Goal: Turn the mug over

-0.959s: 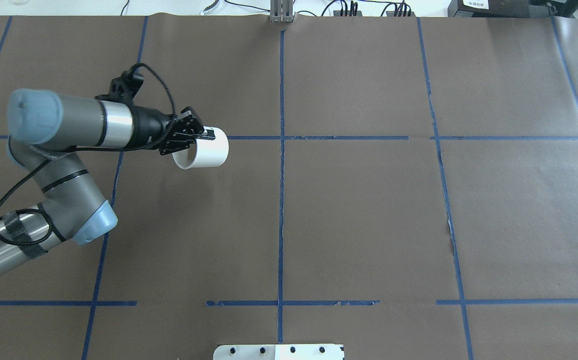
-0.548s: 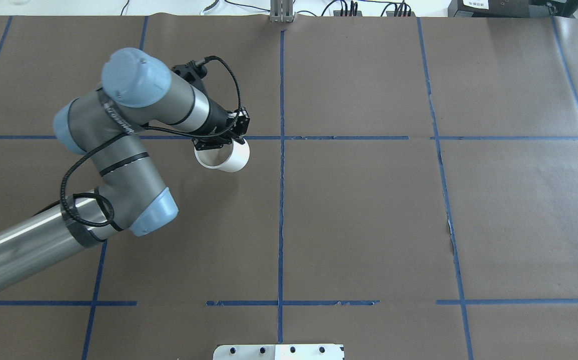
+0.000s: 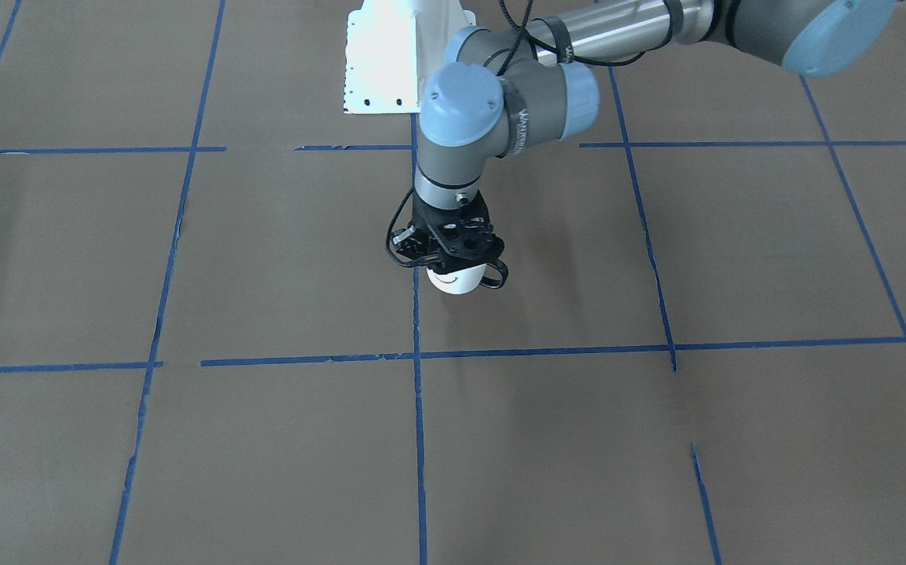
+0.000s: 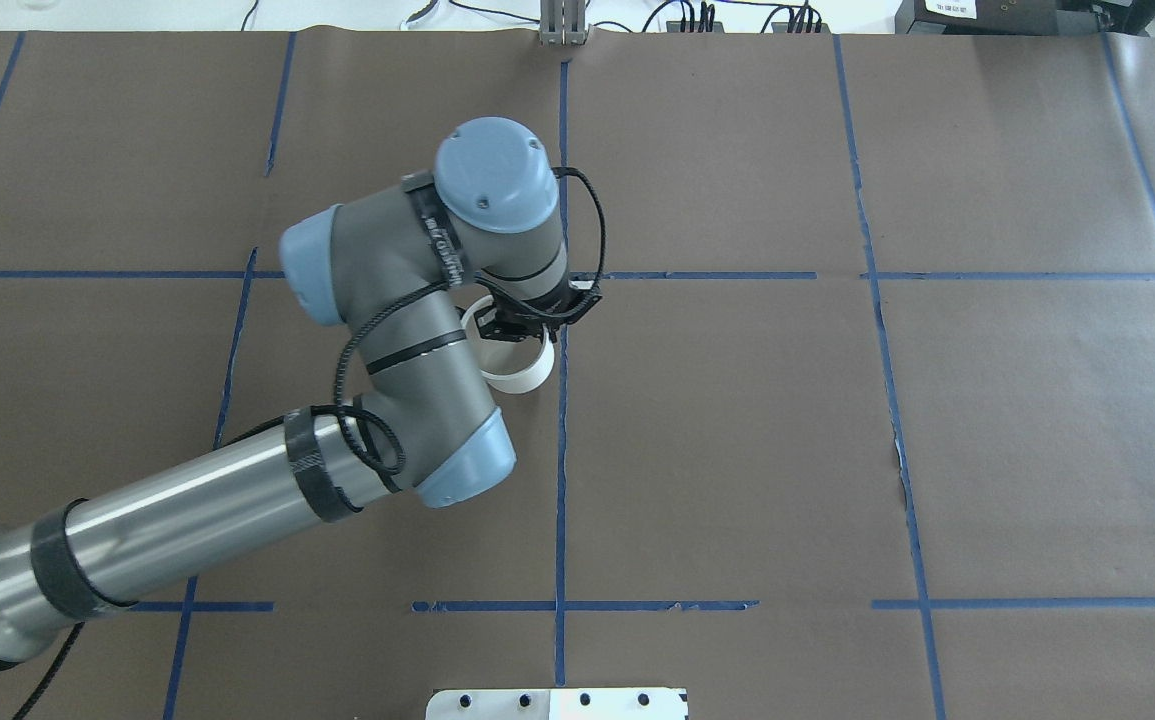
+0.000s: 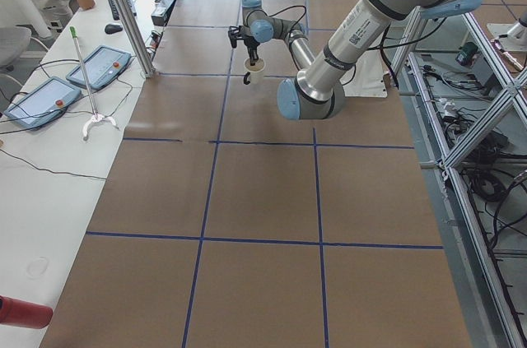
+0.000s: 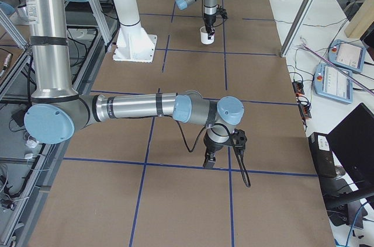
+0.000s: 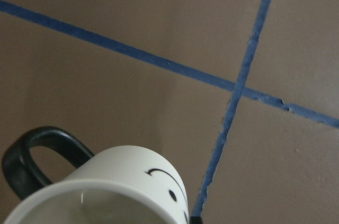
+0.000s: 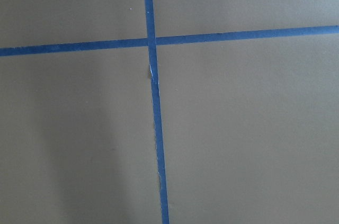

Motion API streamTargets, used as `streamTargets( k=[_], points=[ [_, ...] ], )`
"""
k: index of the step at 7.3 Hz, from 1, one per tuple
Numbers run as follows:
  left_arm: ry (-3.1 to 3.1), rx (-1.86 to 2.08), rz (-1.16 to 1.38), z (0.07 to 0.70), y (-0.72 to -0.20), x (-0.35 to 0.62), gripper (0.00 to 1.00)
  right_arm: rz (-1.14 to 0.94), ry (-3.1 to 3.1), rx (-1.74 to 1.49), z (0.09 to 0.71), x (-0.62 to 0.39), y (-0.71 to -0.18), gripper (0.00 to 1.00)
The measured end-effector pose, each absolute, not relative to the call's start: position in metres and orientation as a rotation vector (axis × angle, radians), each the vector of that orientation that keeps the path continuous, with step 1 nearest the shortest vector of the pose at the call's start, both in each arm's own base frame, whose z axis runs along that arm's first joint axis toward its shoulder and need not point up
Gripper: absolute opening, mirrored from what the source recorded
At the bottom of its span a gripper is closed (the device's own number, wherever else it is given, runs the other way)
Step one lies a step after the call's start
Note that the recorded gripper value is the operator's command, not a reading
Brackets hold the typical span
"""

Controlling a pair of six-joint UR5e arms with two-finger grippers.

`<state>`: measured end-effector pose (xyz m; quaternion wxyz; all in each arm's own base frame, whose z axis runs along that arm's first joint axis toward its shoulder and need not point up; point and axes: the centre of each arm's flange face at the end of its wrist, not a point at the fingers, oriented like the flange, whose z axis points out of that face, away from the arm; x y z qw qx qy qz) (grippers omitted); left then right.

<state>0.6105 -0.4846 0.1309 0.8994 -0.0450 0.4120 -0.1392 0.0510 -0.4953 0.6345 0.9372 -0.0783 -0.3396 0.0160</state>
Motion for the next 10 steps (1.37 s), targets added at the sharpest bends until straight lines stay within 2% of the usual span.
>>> streamTargets(
  k=[2, 5, 7, 10],
  points=[
    [0.835, -0.109, -0.263, 0.122, -0.473, 0.634, 0.99, 0.033, -0.694, -0.16, 0.635, 0.051, -0.495, 1.0],
    [0.866, -0.091, -0.254, 0.112, -0.464, 0.624, 1.0, 0.033, -0.694, -0.16, 0.635, 0.051, -0.495, 1.0],
    [0.956, -0.03, -0.252, 0.098, -0.459, 0.555, 1.0, 0.033, -0.694, -0.16, 0.635, 0.051, -0.495, 1.0],
    [0.939, 0.146, -0.147, 0.17, -0.476, 0.403, 1.0, 0.033, -0.694, -0.16, 0.635, 0.051, -0.495, 1.0]
  ],
)
